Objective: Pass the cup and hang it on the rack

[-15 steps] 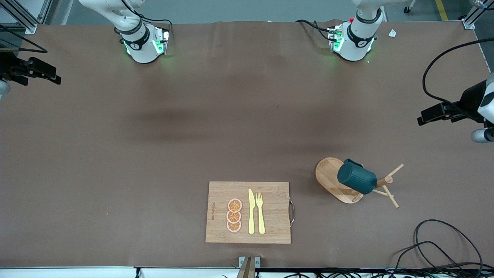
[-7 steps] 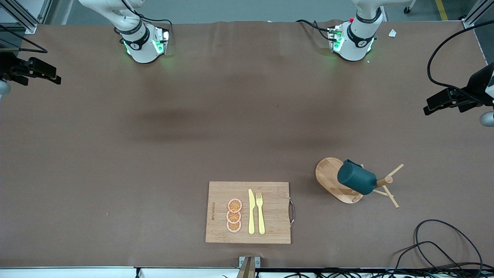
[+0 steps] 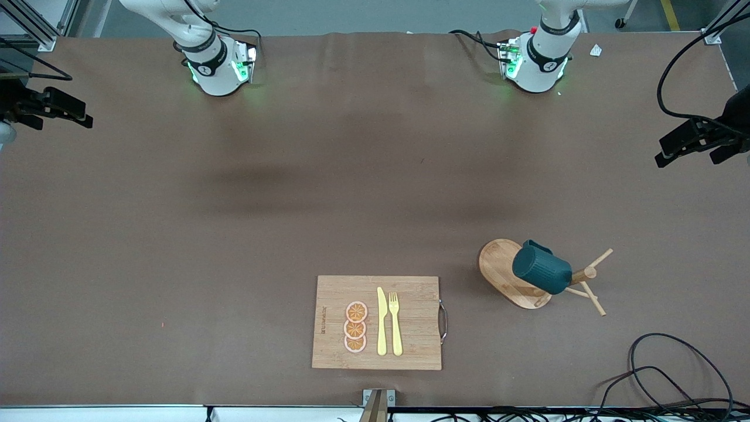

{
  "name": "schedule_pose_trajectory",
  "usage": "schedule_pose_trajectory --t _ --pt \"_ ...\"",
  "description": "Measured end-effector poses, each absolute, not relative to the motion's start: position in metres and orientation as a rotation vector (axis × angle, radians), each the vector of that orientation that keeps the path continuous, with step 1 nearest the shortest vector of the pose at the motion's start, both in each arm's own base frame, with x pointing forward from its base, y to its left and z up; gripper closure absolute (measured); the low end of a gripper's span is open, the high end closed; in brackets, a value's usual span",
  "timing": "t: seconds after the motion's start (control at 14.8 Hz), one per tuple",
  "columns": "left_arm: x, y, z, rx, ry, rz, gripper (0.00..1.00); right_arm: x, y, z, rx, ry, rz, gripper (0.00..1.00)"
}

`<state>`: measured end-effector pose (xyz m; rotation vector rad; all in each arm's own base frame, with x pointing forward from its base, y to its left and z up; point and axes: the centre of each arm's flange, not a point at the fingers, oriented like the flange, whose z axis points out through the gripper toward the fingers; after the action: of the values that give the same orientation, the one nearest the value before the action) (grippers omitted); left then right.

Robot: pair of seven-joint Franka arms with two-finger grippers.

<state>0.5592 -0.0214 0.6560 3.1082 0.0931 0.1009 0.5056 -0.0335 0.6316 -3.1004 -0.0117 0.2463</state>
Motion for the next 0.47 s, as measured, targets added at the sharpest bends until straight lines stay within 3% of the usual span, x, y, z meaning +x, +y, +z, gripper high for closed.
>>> schedule_pose_trajectory --t 0.47 --pt "0.5558 -0.0261 0.6584 3.113 0.078 0.126 0.0 0.5056 -0.0335 0.6315 -3.1 -0.012 0.246 0.0"
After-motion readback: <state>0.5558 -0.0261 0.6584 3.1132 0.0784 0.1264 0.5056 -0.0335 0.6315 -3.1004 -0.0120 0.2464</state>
